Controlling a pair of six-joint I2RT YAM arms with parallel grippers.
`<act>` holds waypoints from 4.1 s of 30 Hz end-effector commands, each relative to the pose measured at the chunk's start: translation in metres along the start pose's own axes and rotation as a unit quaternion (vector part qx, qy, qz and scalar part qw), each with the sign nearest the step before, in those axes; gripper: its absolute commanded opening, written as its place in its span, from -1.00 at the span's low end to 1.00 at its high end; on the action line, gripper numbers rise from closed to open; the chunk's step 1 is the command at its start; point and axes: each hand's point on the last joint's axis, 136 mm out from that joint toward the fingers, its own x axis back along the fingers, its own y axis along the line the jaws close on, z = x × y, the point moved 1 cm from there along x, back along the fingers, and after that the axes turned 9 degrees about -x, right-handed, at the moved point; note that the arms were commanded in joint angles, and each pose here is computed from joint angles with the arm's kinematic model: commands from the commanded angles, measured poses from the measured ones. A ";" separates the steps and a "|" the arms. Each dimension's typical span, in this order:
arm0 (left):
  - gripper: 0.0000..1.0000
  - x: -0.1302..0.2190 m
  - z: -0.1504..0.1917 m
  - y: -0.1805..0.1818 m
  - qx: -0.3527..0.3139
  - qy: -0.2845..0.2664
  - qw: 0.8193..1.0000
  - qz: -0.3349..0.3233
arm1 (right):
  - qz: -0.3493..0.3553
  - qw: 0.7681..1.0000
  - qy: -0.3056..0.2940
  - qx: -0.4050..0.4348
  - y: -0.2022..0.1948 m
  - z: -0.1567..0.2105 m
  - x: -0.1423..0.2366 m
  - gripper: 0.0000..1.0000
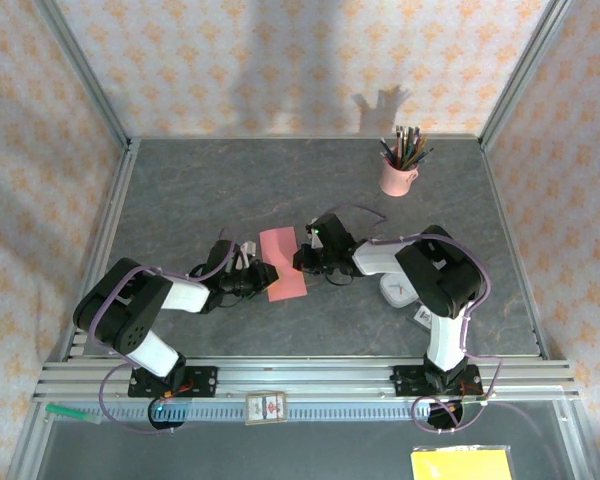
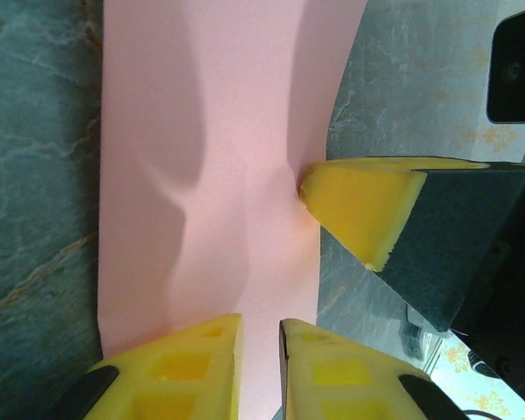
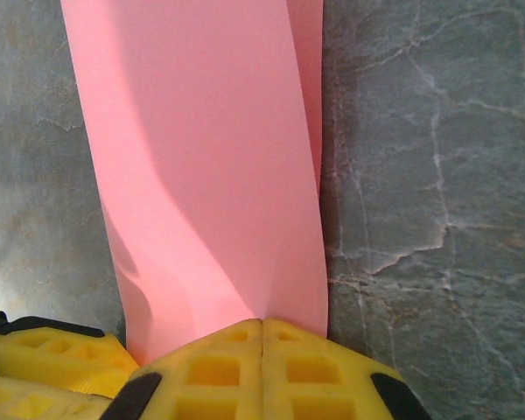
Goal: Fold a paper plane with a square sheet of paper (pick it up from the middle)
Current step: First fold the square sheet of paper in half at the center of the table, then hold the square sheet of paper at the center of the table, then fold the square sheet of paper in half at the center of the table.
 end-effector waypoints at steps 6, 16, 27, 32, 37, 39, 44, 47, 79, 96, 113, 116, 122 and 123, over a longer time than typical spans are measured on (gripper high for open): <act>-0.56 0.007 -0.004 -0.010 -0.012 -0.006 1.000 0.015 | 0.181 0.981 0.033 -0.055 -0.102 0.039 -0.002 -1.00; -0.58 0.003 0.005 0.013 -0.002 0.005 1.000 -0.020 | 0.182 0.981 0.034 -0.056 -0.103 0.039 -0.002 -1.00; -0.66 0.001 0.013 0.026 0.004 0.022 0.999 -0.038 | 0.182 0.981 0.034 -0.061 -0.105 0.041 -0.002 -1.00; -0.69 0.004 0.012 0.028 0.001 0.021 0.999 -0.045 | 0.181 0.981 0.032 -0.062 -0.103 0.040 0.000 -1.00; -0.73 0.001 0.020 0.037 -0.005 0.042 0.997 -0.059 | 0.166 0.983 0.030 -0.067 -0.097 0.040 0.001 -1.00; -0.75 0.000 0.020 0.038 -0.012 0.049 0.997 -0.063 | 0.157 0.985 0.029 -0.070 -0.093 0.040 0.002 -1.00; -0.80 -0.003 0.018 0.041 -0.046 0.077 0.992 -0.083 | 0.143 0.986 0.020 -0.077 -0.086 0.039 0.008 -0.97; -0.82 -0.005 0.018 0.042 -0.065 0.096 0.989 -0.094 | 0.133 0.988 0.018 -0.081 -0.082 0.041 0.011 -0.92; -0.84 -0.013 0.023 0.043 -0.126 0.149 0.977 -0.088 | -0.108 0.993 0.012 0.045 0.069 -0.018 0.003 -1.00; -0.87 -0.012 0.028 0.050 -0.119 0.153 0.976 -0.097 | -0.080 0.994 0.067 0.032 0.052 -0.010 -0.040 -1.00; -1.00 -0.002 0.048 0.075 -0.090 0.162 0.972 -0.144 | -0.018 0.999 0.038 0.018 0.032 -0.047 -0.060 -1.00; -1.00 -0.002 0.052 0.078 -0.089 0.166 0.971 -0.148 | -0.015 0.999 0.031 0.013 0.031 -0.056 -0.062 -1.00; -1.00 -0.001 0.055 0.080 -0.087 0.168 0.970 -0.151 | -0.009 1.000 0.020 -0.002 0.027 -0.075 -0.066 -1.00; -1.00 -0.001 0.056 0.081 -0.087 0.168 0.970 -0.151 | -0.009 1.000 0.019 -0.004 0.026 -0.077 -0.068 -1.00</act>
